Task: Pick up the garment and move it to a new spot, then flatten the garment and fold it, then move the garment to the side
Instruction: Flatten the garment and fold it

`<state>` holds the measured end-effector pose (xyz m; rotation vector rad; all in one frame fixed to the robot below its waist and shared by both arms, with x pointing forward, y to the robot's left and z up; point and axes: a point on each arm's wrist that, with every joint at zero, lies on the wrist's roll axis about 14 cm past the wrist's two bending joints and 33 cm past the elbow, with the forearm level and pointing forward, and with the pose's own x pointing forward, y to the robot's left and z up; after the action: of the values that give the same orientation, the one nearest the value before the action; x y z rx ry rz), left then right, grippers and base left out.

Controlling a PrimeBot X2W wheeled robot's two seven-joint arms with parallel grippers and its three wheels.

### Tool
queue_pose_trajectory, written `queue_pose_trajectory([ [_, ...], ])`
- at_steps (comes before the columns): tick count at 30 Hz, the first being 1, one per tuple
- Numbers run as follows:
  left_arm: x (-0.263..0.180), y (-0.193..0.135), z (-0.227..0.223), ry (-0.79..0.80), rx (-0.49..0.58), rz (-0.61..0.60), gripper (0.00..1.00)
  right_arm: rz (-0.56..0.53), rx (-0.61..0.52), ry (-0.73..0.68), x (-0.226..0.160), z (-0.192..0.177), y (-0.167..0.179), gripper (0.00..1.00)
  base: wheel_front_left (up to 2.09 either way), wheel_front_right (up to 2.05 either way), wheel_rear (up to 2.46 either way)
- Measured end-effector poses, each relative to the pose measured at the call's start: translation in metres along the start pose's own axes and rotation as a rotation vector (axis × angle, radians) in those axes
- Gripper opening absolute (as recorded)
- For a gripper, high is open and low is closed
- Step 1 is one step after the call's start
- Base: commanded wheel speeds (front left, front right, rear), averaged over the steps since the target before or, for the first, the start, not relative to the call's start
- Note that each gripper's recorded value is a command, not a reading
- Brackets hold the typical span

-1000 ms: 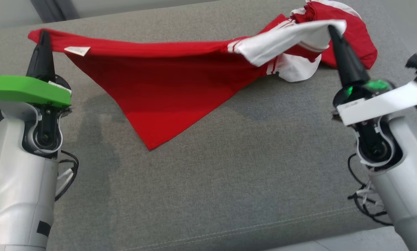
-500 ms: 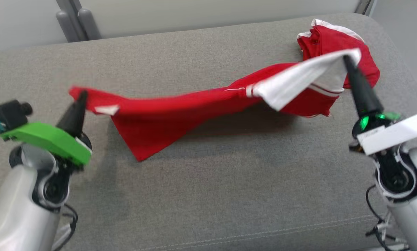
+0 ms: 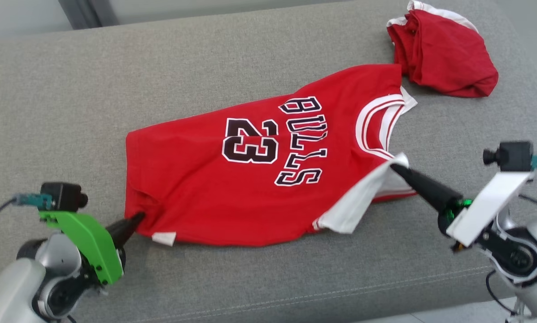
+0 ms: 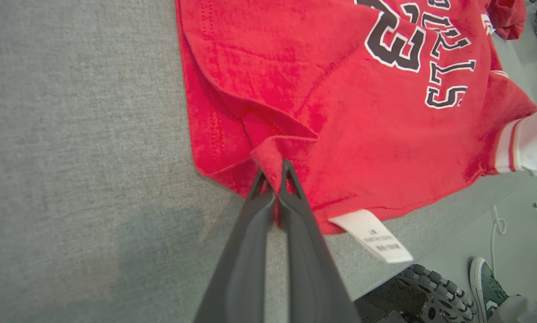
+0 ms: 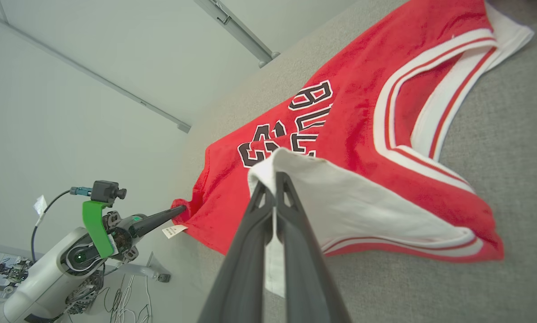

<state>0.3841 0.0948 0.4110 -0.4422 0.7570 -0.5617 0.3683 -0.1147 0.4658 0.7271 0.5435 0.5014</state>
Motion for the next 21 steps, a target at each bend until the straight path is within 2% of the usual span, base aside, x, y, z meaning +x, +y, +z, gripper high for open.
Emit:
queue_pose_trajectory([
  [4, 0.021, -0.019, 0.055, -0.048, 0.053, -0.073, 0.00, 0.041, -0.098, -0.045, 0.029, 0.050, 0.010, 0.00, 0.00, 0.00, 0.00],
  [6, 0.027, -0.019, 0.095, -0.094, 0.108, -0.071, 0.00, 0.058, -0.134, -0.066, 0.045, 0.075, 0.016, 0.00, 0.00, 0.00, 0.00],
  [9, 0.029, -0.016, 0.171, -0.244, 0.135, -0.057, 0.00, 0.084, -0.162, -0.180, 0.071, 0.133, 0.034, 0.00, 0.00, 0.00, 0.00],
  [12, 0.010, -0.032, 0.267, -0.520, 0.159, -0.073, 0.00, 0.152, -0.179, -0.377, 0.084, 0.210, 0.071, 0.00, 0.00, 0.00, 0.00],
  [14, -0.020, -0.056, 0.332, -0.758, 0.277, -0.088, 0.00, 0.204, -0.186, -0.558, 0.077, 0.268, 0.098, 0.00, 0.00, 0.00, 0.00],
  [15, -0.020, -0.056, 0.332, -0.758, 0.277, -0.088, 0.00, 0.204, -0.186, -0.558, 0.077, 0.268, 0.098, 0.00, 0.00, 0.00, 0.00],
  [17, -0.054, -0.087, 0.380, -0.976, 0.360, -0.141, 0.00, 0.291, -0.158, -0.781, 0.056, 0.321, 0.126, 0.00, 0.00, 0.00, 0.00],
  [19, -0.074, -0.103, 0.404, -1.125, 0.344, -0.202, 0.00, 0.374, -0.142, -0.951, 0.035, 0.355, 0.145, 0.00, 0.00, 0.00, 0.00],
  [21, -0.064, -0.101, 0.402, -1.132, 0.302, -0.224, 0.00, 0.414, -0.188, -0.998, 0.032, 0.362, 0.155, 0.00, 0.00, 0.00, 0.00],
])
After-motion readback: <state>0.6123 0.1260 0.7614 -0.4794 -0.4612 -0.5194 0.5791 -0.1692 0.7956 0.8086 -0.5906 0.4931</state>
